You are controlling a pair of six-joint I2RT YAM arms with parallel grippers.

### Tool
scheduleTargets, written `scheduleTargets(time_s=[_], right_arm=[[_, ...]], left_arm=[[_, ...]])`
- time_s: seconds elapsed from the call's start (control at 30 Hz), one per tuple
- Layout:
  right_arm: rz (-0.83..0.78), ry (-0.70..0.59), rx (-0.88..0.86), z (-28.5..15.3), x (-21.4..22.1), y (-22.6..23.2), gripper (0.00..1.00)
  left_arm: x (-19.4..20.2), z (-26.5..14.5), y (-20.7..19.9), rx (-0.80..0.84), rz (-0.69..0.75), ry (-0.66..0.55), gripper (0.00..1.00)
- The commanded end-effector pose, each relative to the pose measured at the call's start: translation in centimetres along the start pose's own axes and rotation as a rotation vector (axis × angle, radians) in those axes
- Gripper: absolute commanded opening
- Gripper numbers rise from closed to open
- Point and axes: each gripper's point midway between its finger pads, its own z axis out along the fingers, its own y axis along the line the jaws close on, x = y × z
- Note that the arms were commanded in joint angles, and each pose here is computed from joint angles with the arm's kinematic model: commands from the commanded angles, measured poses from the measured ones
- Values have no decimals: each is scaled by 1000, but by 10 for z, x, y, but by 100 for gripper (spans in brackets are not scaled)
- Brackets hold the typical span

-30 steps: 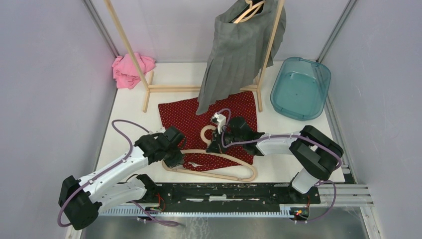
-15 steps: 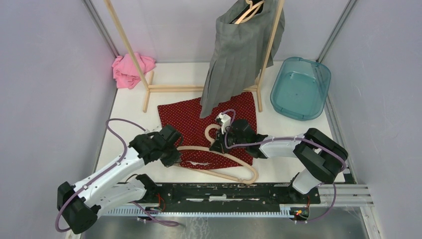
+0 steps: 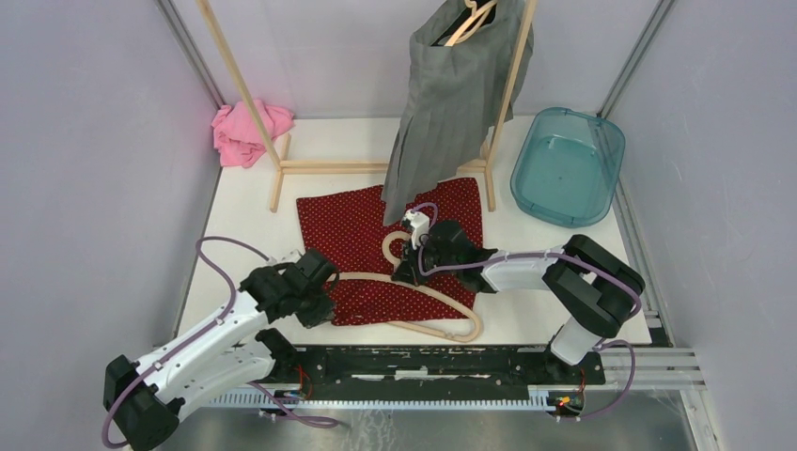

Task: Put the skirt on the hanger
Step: Hang the skirt on the hanger.

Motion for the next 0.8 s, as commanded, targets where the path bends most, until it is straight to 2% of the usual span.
scheduleTargets(time_s=[0.0, 0.07, 0.33, 0.77], right_arm=[[-42, 40, 50, 1, 5, -11, 1], [-49, 43, 51, 1, 4, -11, 1], [-67, 56, 64, 0, 0, -12, 1], [-71, 66, 61, 1, 2, -12, 1]], left_arm=[[-3, 0, 0, 14, -13, -17, 6], [-2, 0, 0, 12, -14, -12, 7], [0, -3, -3, -16, 18, 15, 31], [3, 3, -2, -69, 13, 41, 33]])
